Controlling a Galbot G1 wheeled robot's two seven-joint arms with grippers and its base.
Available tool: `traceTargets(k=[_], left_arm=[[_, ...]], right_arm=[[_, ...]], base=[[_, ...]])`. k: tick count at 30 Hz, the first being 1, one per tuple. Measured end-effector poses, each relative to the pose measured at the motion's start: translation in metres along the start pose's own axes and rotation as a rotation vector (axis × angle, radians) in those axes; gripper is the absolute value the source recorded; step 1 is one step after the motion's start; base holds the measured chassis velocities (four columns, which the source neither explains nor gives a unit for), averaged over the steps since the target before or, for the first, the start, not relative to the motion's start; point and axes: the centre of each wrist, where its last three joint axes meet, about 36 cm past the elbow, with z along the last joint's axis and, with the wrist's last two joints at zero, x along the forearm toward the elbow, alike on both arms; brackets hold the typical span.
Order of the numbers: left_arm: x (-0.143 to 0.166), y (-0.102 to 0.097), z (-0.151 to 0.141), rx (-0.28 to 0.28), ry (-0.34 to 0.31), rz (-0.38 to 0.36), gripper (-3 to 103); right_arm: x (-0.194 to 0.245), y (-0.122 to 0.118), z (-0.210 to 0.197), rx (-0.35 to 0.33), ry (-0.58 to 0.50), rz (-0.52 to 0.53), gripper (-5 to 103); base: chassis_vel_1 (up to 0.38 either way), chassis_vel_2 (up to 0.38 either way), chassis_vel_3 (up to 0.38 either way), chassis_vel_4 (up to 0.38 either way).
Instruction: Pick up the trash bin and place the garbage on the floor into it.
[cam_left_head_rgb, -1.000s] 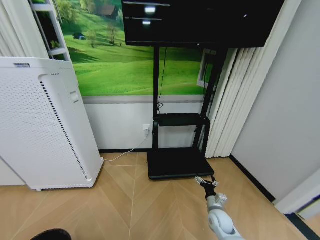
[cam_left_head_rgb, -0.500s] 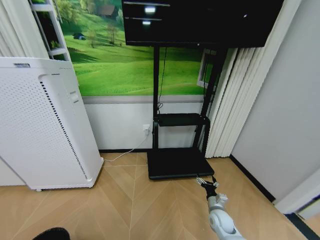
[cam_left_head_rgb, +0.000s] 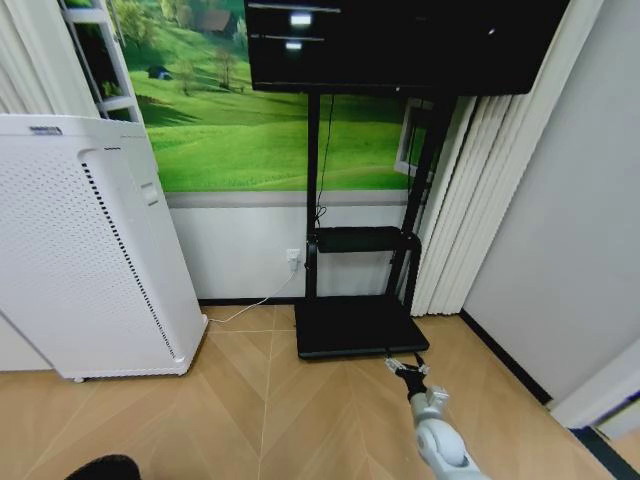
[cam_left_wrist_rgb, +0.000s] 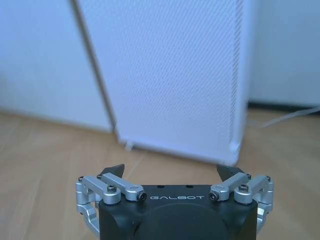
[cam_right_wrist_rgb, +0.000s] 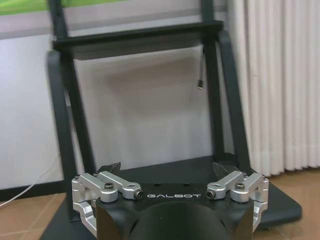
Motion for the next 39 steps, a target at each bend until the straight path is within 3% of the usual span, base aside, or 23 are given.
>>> traceTargets(k=[2, 3, 4, 5, 9, 11, 17, 23, 27, 39], left_arm=[[-0.002, -0.015, -0.022, -0.025, -0.119, 0.052, 100], [-0.002, -0.015, -0.022, -0.025, -0.119, 0.052, 100], [-0.006, -0.028, -0.038, -0.041, -0.210, 0.087, 100], [-0.009, -0.039, -0.045, -0.056, -0.260, 0.115, 100], [-0.012, -0.060, -0.051, -0.061, -0.318, 0.190, 100], [-0.016, -0.082, -0.047, -0.072, -0.350, 0.276, 100], [-0.026, -0.113, -0.024, -0.108, -0.363, 0.372, 100], [-0.027, -0.139, 0.000, -0.077, -0.354, 0.453, 100], [-0.023, -0.149, 0.005, -0.056, -0.353, 0.469, 100], [-0.022, -0.150, 0.006, -0.049, -0.354, 0.477, 100]], right_arm=[[0.008, 0.002, -0.017, 0.051, 0.000, -0.001, 100], [0.008, 0.002, -0.017, 0.051, 0.000, -0.001, 100], [0.017, 0.006, -0.033, 0.082, 0.016, 0.028, 100], [0.027, 0.010, -0.045, 0.083, 0.037, 0.038, 100], [0.053, 0.017, -0.067, 0.065, 0.054, 0.025, 100], [0.091, 0.034, -0.088, 0.034, 0.039, -0.005, 100], [0.136, 0.059, -0.109, 0.012, 0.000, 0.033, 100], [0.163, 0.071, -0.124, 0.016, -0.062, 0.081, 100], [0.174, 0.076, -0.116, 0.049, -0.114, 0.099, 100], [0.175, 0.078, -0.111, 0.055, -0.123, 0.107, 100]], base=[[0.000, 0.000, 0.000, 0.000], [0.000, 0.000, 0.000, 0.000], [0.000, 0.000, 0.000, 0.000], [0.000, 0.000, 0.000, 0.000], [0.000, 0.000, 0.000, 0.000], [0.000, 0.000, 0.000, 0.000], [0.000, 0.000, 0.000, 0.000], [0.000, 0.000, 0.000, 0.000], [0.000, 0.000, 0.000, 0.000], [0.000, 0.000, 0.000, 0.000]])
